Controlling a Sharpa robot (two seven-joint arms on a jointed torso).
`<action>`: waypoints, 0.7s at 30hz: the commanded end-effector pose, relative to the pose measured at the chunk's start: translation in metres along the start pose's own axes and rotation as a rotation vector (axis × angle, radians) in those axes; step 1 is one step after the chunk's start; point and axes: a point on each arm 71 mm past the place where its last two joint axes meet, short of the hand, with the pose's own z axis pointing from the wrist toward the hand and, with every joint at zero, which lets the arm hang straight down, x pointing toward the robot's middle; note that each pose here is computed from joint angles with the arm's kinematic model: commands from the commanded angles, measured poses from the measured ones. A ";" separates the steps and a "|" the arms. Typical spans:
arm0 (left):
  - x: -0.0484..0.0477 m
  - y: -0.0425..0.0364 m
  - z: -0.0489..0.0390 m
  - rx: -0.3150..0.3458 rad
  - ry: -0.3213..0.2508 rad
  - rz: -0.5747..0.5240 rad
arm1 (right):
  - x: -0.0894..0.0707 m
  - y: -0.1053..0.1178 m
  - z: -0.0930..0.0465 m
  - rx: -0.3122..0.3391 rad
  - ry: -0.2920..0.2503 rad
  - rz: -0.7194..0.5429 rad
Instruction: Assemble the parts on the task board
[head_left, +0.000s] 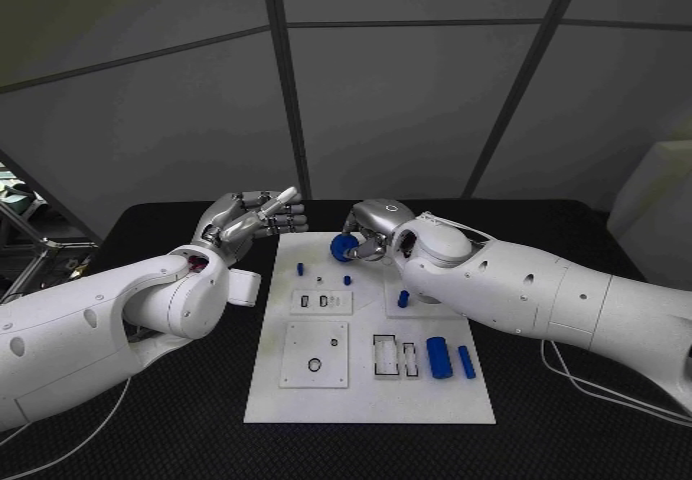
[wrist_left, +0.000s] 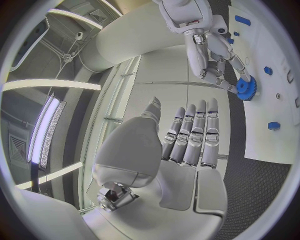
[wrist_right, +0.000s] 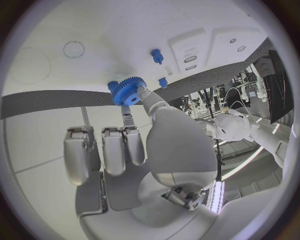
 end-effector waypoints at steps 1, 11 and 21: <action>0.0017 -0.0014 0.0009 0.007 0.014 -0.002 | 0.001 0.002 0.002 -0.001 0.012 -0.037; 0.0020 -0.0013 0.0013 0.007 0.015 -0.002 | 0.006 0.004 0.006 0.001 0.029 -0.045; 0.0024 -0.0011 0.0015 0.006 0.015 -0.002 | 0.009 0.007 0.009 -0.008 0.056 -0.053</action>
